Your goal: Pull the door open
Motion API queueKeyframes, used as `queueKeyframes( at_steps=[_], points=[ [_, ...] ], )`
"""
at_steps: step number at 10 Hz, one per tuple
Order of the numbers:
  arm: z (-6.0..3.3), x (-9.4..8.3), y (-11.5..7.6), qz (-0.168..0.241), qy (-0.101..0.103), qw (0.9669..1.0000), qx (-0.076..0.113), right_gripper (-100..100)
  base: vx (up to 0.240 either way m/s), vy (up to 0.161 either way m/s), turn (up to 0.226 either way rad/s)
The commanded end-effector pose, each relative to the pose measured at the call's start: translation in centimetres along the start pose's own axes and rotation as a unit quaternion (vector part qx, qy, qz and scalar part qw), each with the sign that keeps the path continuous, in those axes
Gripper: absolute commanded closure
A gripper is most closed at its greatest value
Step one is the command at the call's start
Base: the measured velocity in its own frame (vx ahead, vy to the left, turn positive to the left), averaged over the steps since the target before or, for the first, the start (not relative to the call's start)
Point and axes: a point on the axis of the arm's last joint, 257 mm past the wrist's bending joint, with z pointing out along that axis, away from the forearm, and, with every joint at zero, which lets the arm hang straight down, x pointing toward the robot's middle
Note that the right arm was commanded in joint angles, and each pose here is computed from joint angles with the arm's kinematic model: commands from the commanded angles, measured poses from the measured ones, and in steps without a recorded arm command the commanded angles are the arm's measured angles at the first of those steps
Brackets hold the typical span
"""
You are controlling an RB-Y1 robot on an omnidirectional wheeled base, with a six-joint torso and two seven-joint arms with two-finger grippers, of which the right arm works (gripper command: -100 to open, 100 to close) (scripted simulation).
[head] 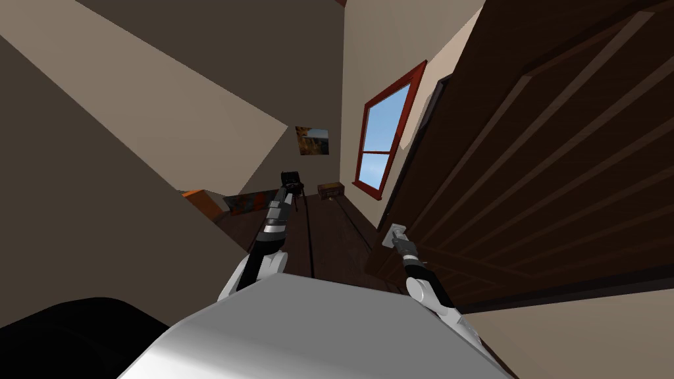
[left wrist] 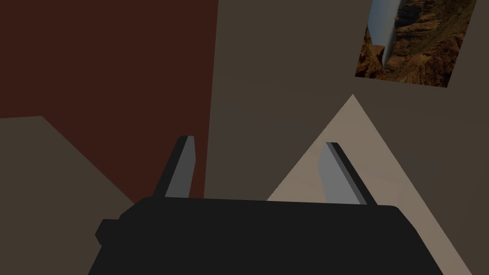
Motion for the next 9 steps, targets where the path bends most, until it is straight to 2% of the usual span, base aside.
queueKeyframes(
  at_steps=[1, 6, 9],
  points=[
    [0.00, 0.0, 0.0, 0.000, 0.000, 1.0000, 0.000, 100, -0.079, -0.019, 0.030],
    [-1.01, 0.0, -0.3, 0.000, 0.001, 0.9998, 0.019, 100, -0.179, -0.040, 0.118],
    [-1.64, 0.2, -0.4, 0.000, 0.002, 0.9995, 0.031, 100, -0.204, -0.075, 0.133]
  ],
)
